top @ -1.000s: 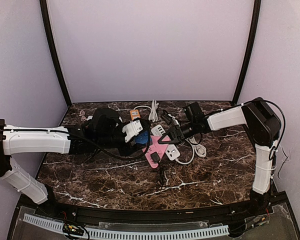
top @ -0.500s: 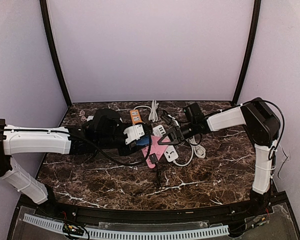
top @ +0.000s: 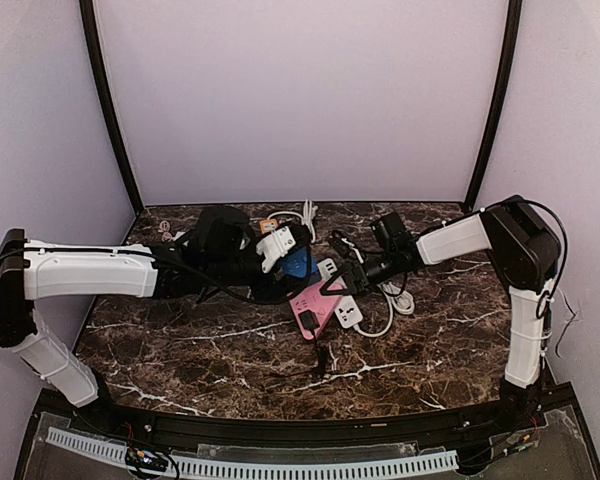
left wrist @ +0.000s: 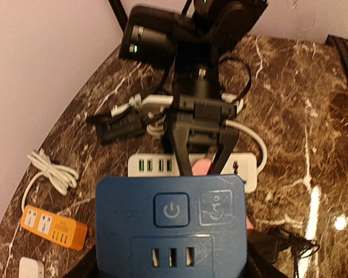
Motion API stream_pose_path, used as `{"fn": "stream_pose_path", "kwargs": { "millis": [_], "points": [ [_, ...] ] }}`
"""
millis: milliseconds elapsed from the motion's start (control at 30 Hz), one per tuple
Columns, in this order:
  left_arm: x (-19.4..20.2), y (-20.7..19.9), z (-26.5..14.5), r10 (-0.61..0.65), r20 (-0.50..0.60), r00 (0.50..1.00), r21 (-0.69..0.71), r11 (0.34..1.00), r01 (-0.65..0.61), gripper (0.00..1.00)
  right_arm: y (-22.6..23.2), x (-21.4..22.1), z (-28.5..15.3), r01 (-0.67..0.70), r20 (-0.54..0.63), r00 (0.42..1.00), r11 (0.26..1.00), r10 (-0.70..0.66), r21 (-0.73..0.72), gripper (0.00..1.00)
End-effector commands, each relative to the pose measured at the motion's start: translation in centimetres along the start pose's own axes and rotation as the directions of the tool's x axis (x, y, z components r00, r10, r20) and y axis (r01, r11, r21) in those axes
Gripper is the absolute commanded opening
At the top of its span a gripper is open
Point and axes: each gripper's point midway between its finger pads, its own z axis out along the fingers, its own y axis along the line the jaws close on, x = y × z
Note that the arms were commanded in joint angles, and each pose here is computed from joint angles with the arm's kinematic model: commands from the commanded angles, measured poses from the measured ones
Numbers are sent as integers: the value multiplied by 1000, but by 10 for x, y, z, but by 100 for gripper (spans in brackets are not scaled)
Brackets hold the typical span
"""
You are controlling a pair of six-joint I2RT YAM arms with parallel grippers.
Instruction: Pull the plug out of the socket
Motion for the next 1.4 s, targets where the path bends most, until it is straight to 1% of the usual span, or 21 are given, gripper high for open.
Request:
{"fn": "stream_pose_path", "kwargs": {
  "millis": [0,33,67,133,200,267,367,433,533,567,600,633,667,700,733,900,1033,1067,1133,1200,1367],
  "points": [
    [-96,-15,-43,44,389,920,93,992,-87,1,-14,3,2,-45,2,999,997,45,56,0],
    [-85,-23,-43,67,392,917,101,988,-115,1,-16,4,3,-52,0,999,997,53,54,0],
    [-95,-24,-52,112,445,889,67,985,-158,1,-18,5,4,-59,-3,998,997,59,54,0],
    [-89,-24,-53,138,439,888,46,983,-176,1,-21,6,5,-67,-6,998,996,68,56,0],
    [-86,-20,-51,155,404,901,28,983,-182,1,-22,6,6,-68,-5,998,996,68,54,0],
    [-85,-8,-51,129,373,919,-13,991,-134,1,-22,4,4,-68,1,998,996,68,54,0],
    [-84,23,-59,15,342,940,-85,996,15,1,-20,-2,-4,-62,20,998,997,61,52,0],
    [-77,53,-60,-94,266,959,-156,978,139,1,-18,-5,-8,-56,32,998,997,55,51,0],
    [-49,92,-60,-258,24,966,-281,925,254,1,-16,-9,-13,-46,42,998,998,44,49,0],
    [-18,92,-55,-324,-106,940,-302,911,280,1,-16,-10,-14,-44,44,998,998,41,50,0],
    [-28,105,-63,-349,-109,931,-346,891,293,1,-17,-11,-15,-42,47,998,998,39,50,0],
    [-2,105,-65,-402,-214,890,-369,877,307,1,-17,-11,-15,-40,49,998,998,38,50,0],
    [-6,112,-72,-430,-218,876,-396,859,323,1,-17,-11,-16,-40,49,998,998,38,50,0],
    [15,111,-78,-480,-297,825,-422,841,338,1,-18,-11,-16,-39,51,998,998,36,51,0],
    [13,117,-85,-502,-302,811,-445,826,346,1,-17,-11,-17,-35,51,998,998,32,50,0],
    [78,122,-126,-623,-481,617,-573,756,317,2,-19,-15,-22,-26,67,997,998,22,51,0],
    [125,127,-142,-671,-544,504,-643,719,263,3,-19,-16,-25,-28,73,997,999,25,46,0],
    [134,128,-142,-677,-558,480,-655,714,246,4,-18,-16,-25,-28,73,997,999,25,44,0],
    [160,131,-149,-688,-607,398,-683,708,181,4,-17,-15,-25,-29,71,997,999,26,40,0],
    [178,130,-149,-674,-657,338,-673,726,139,4,-16,-15,-26,-28,73,997,999,25,39,0],
    [212,133,-147,-631,-742,228,-639,768,46,5,-14,-17,-28,-4,82,997,999,2,32,0]
  ]
}}
